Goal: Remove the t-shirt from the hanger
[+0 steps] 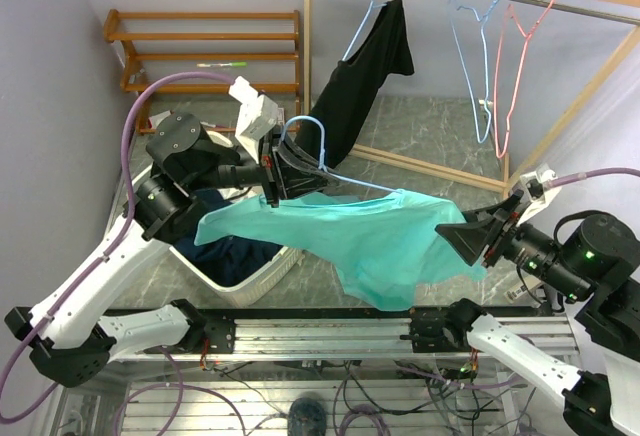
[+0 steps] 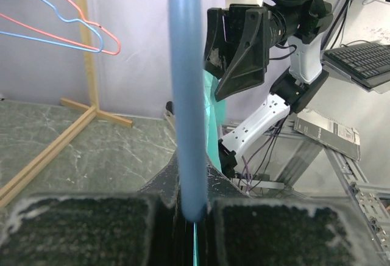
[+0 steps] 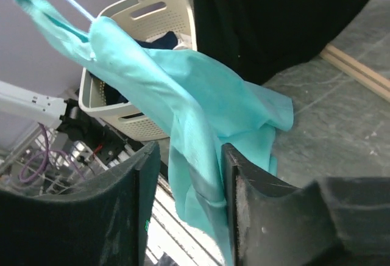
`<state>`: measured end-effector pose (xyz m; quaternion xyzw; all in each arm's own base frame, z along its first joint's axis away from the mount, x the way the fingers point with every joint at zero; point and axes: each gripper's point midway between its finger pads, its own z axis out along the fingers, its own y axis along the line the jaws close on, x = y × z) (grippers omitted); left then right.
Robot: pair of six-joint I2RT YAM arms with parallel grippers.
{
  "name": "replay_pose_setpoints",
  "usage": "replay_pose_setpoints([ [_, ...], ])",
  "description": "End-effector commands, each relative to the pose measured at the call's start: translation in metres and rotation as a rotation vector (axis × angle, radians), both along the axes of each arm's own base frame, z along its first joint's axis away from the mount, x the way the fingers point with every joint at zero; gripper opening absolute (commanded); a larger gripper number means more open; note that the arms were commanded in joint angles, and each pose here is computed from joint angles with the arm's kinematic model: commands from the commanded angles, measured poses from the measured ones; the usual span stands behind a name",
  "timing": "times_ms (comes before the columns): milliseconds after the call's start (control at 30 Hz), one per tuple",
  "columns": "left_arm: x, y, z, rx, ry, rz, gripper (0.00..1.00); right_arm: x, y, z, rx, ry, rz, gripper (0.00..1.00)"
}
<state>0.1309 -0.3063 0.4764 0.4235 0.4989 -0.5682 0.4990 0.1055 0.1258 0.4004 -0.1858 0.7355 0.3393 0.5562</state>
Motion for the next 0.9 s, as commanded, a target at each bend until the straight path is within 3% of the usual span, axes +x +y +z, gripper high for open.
replay_pose_setpoints([
  [0,0.001,0.011,0.026,-0.055,-0.062,0.060,0.07,0.004,-0.018,-0.012,-0.047,0.023,-0.095,0.32],
  [33,0.001,0.012,0.026,-0.055,-0.063,0.063,0.07,0.005,-0.019,-0.013,-0.050,0.025,-0.101,0.14],
  [67,0.000,0.012,0.026,-0.057,-0.063,0.062,0.07,0.006,-0.020,-0.013,-0.051,0.025,-0.110,0.02],
  [200,-0.001,0.016,0.024,-0.048,-0.070,0.078,0.07,0.017,-0.043,-0.016,-0.057,0.044,-0.262,0.00],
  [400,-0.011,0.027,0.034,-0.087,-0.080,0.089,0.07,0.031,-0.122,-0.039,-0.106,0.133,-0.735,0.00],
  [500,-0.015,0.034,0.043,-0.111,-0.097,0.107,0.07,0.031,-0.135,-0.059,-0.160,0.196,-0.829,0.00],
  [733,-0.015,0.047,0.056,-0.148,-0.117,0.178,0.07,0.035,-0.116,-0.070,-0.183,0.230,-0.746,0.00],
  [833,-0.009,0.040,0.046,-0.132,-0.096,0.167,0.07,0.033,-0.072,-0.057,-0.136,0.162,-0.485,0.00],
  [867,-0.006,0.036,0.041,-0.125,-0.084,0.161,0.07,0.028,-0.053,-0.049,-0.109,0.129,-0.364,0.08],
])
